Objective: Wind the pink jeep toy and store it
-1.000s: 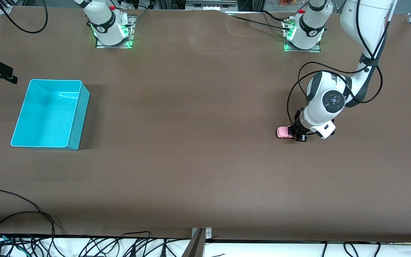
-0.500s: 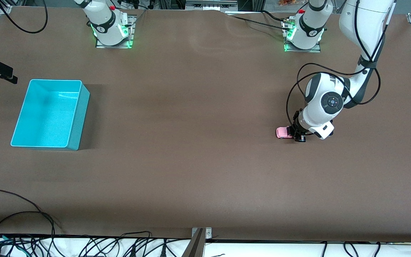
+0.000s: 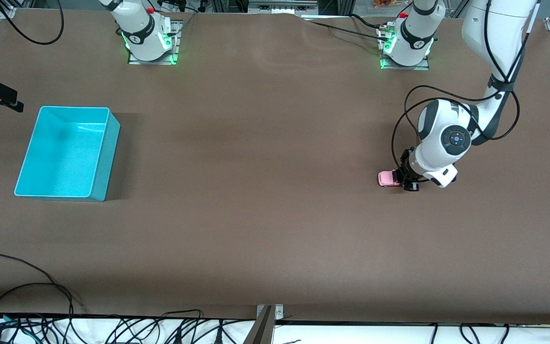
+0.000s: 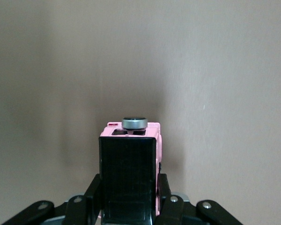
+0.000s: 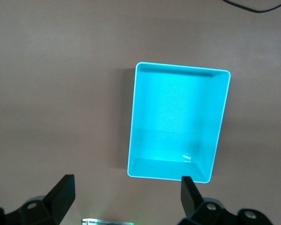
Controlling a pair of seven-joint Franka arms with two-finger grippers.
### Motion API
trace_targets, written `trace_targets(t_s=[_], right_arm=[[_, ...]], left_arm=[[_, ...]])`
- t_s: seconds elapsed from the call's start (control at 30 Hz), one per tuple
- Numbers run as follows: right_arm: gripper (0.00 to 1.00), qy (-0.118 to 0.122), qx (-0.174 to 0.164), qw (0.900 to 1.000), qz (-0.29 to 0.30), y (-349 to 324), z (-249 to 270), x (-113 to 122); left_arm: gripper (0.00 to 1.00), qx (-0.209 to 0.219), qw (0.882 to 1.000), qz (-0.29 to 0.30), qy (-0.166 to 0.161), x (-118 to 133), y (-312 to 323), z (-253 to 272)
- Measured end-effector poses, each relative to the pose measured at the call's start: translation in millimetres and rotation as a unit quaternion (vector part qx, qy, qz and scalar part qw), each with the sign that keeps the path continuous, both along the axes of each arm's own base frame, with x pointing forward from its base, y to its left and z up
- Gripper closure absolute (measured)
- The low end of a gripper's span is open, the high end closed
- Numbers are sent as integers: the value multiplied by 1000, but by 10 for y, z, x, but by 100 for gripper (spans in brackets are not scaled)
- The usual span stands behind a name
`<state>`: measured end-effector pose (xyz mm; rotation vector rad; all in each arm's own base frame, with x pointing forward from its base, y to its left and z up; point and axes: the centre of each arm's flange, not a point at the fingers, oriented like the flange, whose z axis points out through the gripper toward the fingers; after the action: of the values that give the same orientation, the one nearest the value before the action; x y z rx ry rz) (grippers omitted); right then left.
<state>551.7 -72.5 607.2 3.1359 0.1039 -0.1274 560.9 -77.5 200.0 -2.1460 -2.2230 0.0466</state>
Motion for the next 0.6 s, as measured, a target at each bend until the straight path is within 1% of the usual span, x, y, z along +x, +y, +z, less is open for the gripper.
trace_targets(t_s=[0.2, 0.6], right_arm=[[0, 0, 0, 1000, 0, 0, 0, 0], [0, 0, 0, 1000, 0, 0, 0, 0]], left_arm=[[50, 12, 1000, -7, 2, 17, 245, -7], [50, 10, 1000, -25, 5, 40, 733, -8]])
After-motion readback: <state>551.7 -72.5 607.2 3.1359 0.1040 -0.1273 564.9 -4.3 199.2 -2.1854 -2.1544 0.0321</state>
